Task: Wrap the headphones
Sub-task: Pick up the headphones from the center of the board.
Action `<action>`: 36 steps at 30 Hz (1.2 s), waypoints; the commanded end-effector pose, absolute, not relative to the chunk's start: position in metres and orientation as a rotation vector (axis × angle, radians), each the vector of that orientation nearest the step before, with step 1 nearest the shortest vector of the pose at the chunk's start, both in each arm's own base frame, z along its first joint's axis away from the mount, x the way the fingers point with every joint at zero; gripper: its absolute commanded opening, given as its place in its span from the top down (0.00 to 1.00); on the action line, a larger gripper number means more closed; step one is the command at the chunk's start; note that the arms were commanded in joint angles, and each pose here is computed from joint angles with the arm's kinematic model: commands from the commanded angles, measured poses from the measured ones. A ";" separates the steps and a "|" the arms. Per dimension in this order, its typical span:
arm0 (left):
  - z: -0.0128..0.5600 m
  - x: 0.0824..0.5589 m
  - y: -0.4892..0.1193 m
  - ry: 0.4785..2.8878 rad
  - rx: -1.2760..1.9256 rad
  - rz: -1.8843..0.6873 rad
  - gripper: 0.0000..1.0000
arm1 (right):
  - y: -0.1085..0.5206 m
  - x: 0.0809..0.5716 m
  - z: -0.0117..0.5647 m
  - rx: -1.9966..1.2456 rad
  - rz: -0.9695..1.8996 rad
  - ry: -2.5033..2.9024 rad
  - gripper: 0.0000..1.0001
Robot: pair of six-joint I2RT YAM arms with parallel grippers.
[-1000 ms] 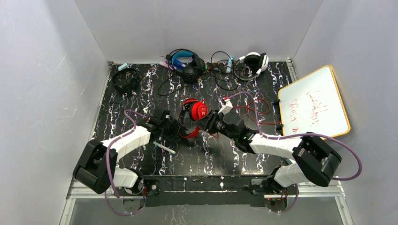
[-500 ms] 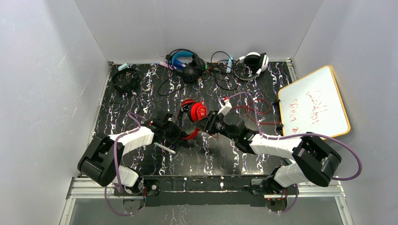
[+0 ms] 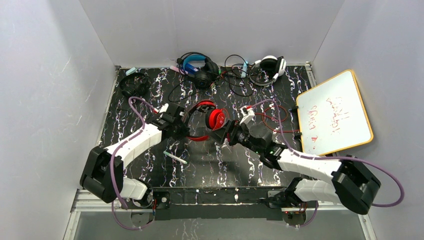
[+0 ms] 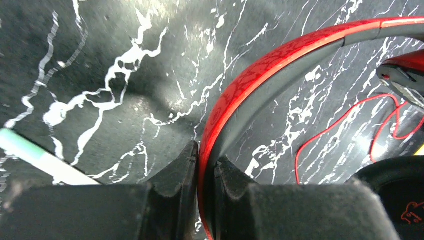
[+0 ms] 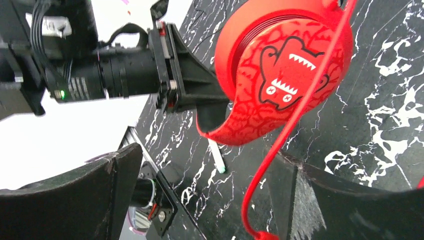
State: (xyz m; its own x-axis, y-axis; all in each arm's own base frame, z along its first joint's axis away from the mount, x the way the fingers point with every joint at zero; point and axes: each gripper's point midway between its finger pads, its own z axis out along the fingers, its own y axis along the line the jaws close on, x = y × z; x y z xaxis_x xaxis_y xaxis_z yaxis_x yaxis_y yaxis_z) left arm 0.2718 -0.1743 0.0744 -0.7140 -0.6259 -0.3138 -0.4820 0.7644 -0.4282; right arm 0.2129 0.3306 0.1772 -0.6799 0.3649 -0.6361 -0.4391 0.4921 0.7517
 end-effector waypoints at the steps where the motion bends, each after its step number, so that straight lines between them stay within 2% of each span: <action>1: 0.109 0.281 -0.150 2.484 -0.679 -0.285 1.00 | 0.321 0.195 0.185 -0.235 1.261 1.879 0.01; 10: 0.161 0.291 -0.145 2.467 -0.501 -0.278 1.00 | 0.297 0.181 0.172 -0.421 1.096 1.934 0.01; 19: 0.228 0.299 -0.148 2.395 -0.350 -0.330 1.00 | 0.279 0.184 0.187 -0.392 1.043 1.849 0.01; 27: 0.266 0.284 -0.185 2.405 -0.277 -0.627 1.00 | 0.269 0.184 0.211 -0.461 0.991 1.729 0.01; 36: 0.307 0.273 -0.209 2.372 -0.181 -0.836 0.98 | 0.255 0.188 0.217 -0.457 0.910 1.710 0.01</action>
State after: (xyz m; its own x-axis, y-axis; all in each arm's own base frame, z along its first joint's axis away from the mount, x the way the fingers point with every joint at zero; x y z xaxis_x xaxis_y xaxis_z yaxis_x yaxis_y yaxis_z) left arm 0.2853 -0.1891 0.2532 -0.8112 -0.3112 -0.4951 -0.0478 0.8791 -0.4743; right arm 0.1849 0.2603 0.2000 -0.3950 0.1315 -0.9092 -0.6815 0.6218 0.3860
